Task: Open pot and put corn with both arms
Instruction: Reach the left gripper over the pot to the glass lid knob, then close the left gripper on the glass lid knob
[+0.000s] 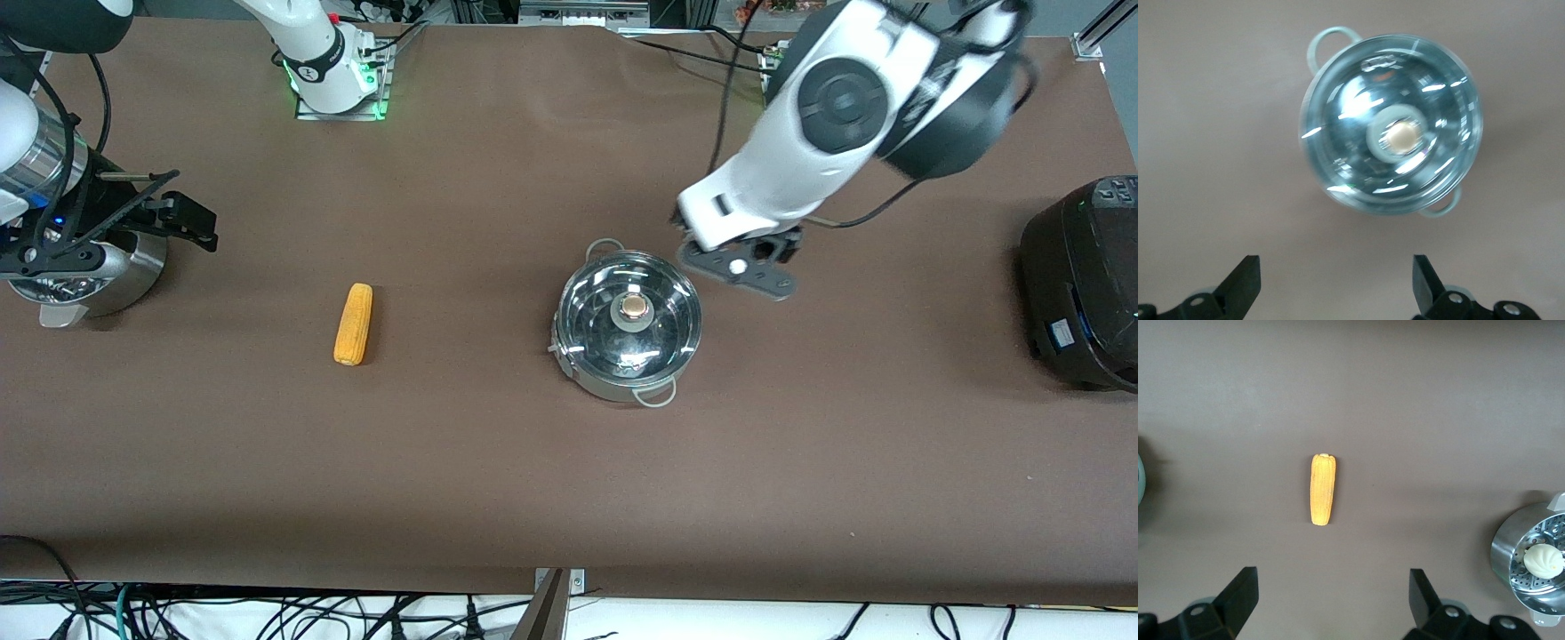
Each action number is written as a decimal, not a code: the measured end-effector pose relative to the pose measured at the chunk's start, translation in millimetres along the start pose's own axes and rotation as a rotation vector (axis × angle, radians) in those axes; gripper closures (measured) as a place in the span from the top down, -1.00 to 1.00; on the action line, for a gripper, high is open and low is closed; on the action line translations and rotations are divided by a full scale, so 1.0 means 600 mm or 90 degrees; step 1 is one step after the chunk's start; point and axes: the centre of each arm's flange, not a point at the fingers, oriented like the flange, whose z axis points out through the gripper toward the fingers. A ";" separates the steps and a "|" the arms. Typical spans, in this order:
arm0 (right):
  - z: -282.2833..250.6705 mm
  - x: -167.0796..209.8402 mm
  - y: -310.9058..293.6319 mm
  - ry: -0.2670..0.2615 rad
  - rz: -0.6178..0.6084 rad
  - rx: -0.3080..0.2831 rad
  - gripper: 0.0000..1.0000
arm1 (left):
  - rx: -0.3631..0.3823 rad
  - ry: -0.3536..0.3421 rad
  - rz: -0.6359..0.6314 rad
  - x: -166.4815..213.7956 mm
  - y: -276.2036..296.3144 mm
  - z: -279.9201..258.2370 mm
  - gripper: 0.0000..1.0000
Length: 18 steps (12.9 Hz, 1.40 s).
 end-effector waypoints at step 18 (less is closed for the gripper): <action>0.001 0.001 0.000 0.001 0.000 -0.001 1.00 | -0.011 0.006 -0.012 0.113 0.059 0.253 1.00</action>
